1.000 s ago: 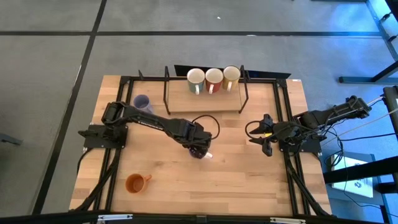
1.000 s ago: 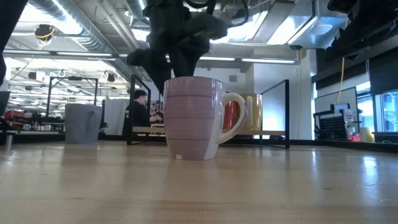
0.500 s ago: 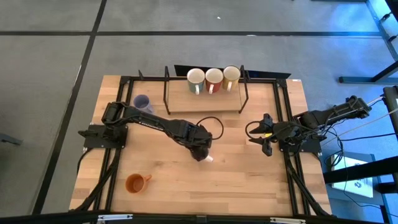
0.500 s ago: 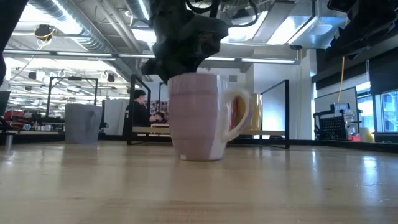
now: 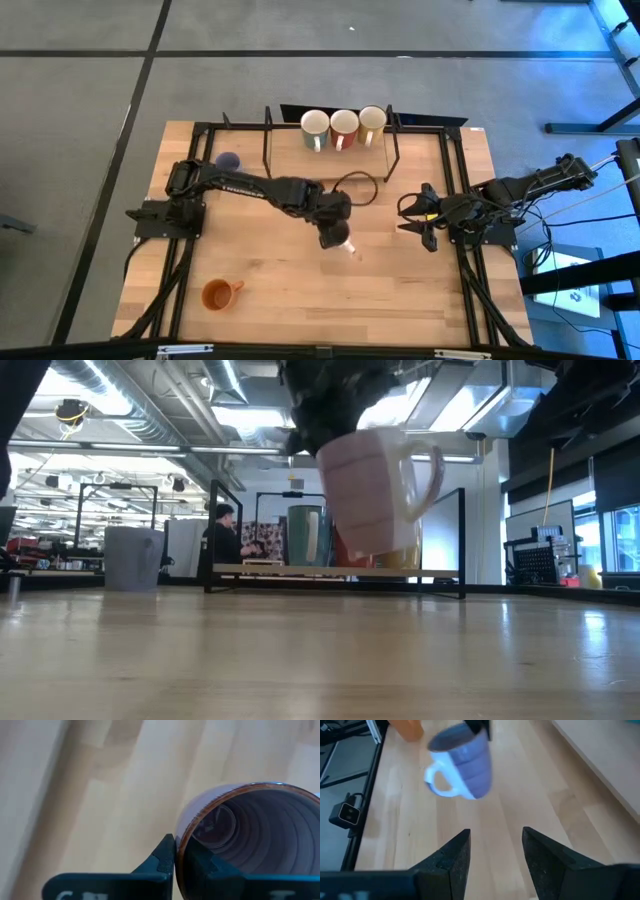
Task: Place coffee mugs
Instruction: Put the purple mug on the shelf
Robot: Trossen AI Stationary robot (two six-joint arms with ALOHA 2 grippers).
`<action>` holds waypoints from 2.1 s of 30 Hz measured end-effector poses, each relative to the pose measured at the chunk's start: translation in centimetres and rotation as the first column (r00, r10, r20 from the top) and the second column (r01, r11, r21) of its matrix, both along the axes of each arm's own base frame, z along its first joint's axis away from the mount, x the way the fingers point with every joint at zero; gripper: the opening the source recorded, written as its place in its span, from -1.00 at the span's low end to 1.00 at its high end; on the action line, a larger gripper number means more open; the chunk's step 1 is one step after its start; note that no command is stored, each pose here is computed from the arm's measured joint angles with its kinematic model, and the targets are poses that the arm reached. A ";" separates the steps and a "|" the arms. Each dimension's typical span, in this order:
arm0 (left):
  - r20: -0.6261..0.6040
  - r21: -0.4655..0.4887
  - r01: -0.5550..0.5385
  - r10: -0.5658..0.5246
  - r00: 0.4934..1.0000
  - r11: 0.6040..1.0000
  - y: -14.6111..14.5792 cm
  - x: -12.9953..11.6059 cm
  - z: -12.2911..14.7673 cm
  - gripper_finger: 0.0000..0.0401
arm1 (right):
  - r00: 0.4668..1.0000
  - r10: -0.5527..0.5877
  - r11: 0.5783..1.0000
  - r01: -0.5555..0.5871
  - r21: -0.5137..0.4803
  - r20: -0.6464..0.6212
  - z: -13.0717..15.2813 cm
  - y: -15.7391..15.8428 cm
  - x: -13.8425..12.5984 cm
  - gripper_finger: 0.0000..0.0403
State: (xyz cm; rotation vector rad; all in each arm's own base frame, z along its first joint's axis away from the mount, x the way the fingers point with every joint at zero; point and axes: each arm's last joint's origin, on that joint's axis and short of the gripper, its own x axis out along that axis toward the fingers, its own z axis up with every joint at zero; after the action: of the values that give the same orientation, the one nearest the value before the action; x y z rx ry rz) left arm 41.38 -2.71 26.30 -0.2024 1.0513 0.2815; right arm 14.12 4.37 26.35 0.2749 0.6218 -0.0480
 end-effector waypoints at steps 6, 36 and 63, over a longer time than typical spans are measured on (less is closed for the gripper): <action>-0.019 0.023 0.062 -0.062 0.998 0.998 1.7 0.1 -0.1 -0.94 | 1.000 -0.004 1.000 0.005 -0.024 0.009 0.0 0.0 0.0 -0.18; -0.073 -0.047 0.135 -0.138 0.988 0.990 2.8 1.6 -4.2 -0.94 | 0.996 -0.079 0.994 0.082 -0.071 0.041 0.2 -0.3 0.1 -0.18; -0.062 -0.052 0.133 -0.137 0.989 0.990 2.7 1.7 -3.4 -0.37 | 0.996 -0.080 0.994 0.083 -0.073 0.040 0.2 -0.3 0.1 -0.18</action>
State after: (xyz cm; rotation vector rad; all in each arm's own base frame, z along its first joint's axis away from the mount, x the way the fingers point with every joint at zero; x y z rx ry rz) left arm 43.10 -0.05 22.86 -0.1650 1.1323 0.1414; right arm 14.24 4.06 26.52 0.2288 0.5706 -0.1443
